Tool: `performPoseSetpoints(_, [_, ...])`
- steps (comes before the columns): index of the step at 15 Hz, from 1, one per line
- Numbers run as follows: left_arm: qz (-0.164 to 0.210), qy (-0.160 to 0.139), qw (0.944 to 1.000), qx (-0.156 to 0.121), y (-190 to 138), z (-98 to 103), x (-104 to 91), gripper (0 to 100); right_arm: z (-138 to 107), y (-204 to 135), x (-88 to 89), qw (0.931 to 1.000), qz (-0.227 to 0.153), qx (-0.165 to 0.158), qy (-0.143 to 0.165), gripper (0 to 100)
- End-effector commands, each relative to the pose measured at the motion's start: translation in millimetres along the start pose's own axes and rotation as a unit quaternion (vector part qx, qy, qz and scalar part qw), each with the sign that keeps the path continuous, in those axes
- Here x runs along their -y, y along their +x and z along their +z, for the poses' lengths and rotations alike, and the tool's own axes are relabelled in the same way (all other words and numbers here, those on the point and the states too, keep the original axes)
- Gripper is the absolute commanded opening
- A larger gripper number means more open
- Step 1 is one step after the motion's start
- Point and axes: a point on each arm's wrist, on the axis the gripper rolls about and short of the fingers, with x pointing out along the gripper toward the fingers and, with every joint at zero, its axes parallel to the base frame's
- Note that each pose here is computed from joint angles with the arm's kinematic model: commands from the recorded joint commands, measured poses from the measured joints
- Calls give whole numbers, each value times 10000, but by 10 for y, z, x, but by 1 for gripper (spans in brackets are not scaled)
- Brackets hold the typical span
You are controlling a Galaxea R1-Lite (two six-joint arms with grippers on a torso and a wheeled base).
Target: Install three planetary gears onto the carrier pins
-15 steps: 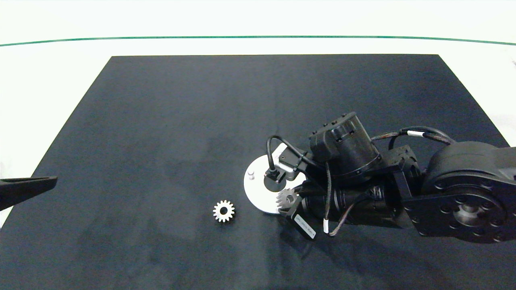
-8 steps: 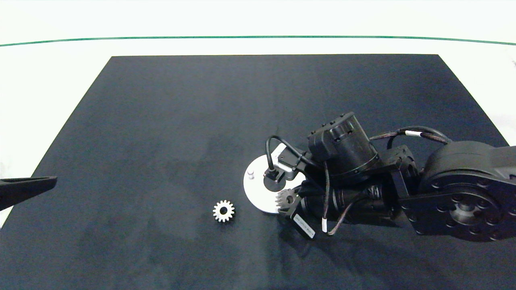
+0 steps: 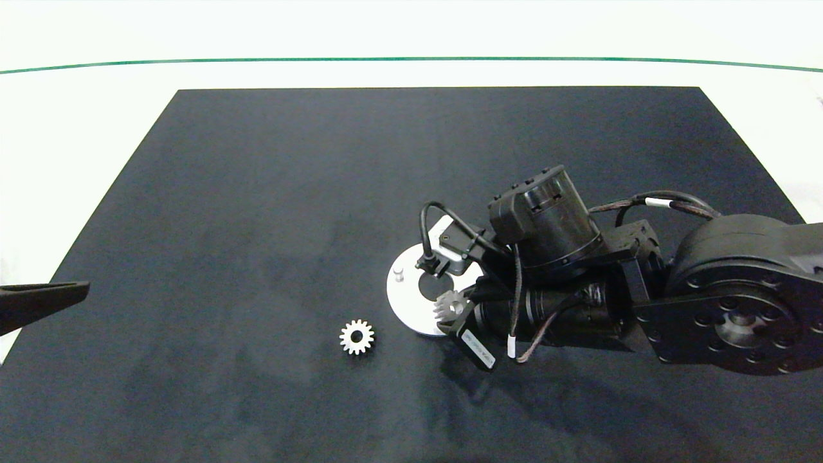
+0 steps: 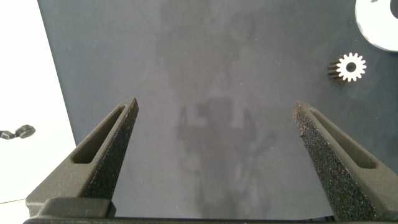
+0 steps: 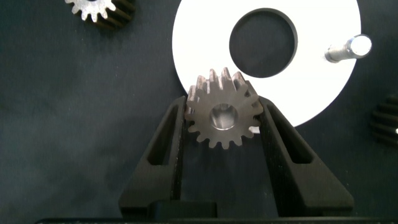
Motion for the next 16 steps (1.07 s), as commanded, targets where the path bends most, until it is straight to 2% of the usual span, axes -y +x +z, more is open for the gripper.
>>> performPoseSetpoints(1, [-1, 6, 10000, -19, 0, -3, 1, 100, -23, 61, -16, 10000, 19, -90, -19, 22])
performPoseSetpoints(16, [-92, 76, 9999, -25, 5, -8, 18, 100, -111, 36, -30, 9998, 52, -207, -10, 22])
